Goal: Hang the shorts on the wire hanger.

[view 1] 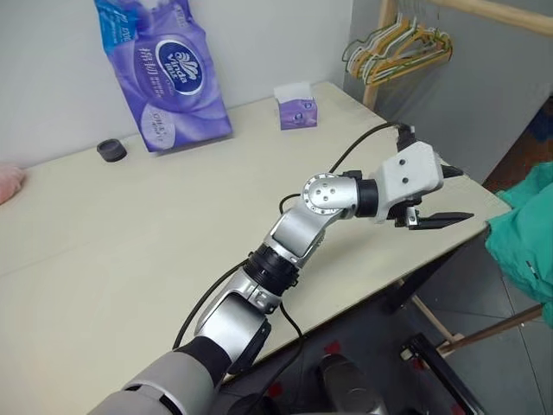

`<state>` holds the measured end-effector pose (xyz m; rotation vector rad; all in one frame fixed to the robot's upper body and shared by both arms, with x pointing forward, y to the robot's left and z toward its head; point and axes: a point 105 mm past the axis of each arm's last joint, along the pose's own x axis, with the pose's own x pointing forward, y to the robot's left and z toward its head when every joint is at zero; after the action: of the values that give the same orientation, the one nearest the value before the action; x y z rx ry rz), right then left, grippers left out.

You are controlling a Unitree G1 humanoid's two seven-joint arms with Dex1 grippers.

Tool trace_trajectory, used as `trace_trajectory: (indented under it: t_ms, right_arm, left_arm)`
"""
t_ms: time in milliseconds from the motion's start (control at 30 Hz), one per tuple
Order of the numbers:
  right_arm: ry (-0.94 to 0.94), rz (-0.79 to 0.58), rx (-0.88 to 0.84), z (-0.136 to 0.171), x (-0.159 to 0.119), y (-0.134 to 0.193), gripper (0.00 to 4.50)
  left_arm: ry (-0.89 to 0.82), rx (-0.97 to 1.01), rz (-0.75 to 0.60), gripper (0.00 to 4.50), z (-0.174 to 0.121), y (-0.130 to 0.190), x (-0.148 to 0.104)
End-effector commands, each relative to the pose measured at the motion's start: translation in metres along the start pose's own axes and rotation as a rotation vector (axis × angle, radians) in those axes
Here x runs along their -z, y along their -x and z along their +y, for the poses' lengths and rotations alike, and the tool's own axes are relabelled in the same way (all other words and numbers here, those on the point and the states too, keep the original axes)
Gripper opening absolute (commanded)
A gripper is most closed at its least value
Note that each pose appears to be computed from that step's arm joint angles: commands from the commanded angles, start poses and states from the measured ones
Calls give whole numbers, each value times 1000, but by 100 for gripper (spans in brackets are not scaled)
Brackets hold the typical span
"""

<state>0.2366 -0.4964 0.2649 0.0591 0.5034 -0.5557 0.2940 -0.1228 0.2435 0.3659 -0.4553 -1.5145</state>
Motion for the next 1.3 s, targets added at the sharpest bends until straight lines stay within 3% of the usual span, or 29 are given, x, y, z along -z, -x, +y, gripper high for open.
trace_trajectory:
  t_ms: [33,233,500,700,967,1100,1300]
  right_arm:
    - [15,5,21,-13,-5,4,0]
    - [-27,84,-40,-5,8,-2,0]
    - [-25,50,-62,3,-1,-2,0]
    - [-57,26,-87,12,-9,2,167]
    - [-76,-31,-75,15,-23,17,449]
    - [-65,-112,-77,27,-42,33,449]
    - [134,-275,-2,60,-66,48,449]
  left_arm:
    - [-52,14,-79,333,5,-7,-25]
    - [-47,74,-126,333,3,-17,-40]
    - [-65,100,-149,333,2,-27,-47]
    - [-70,107,-159,336,2,-31,-48]
    - [-73,110,-165,336,1,-32,-48]
    - [-70,104,-166,336,2,-32,-48]
    - [-73,94,-156,336,3,-29,-45]
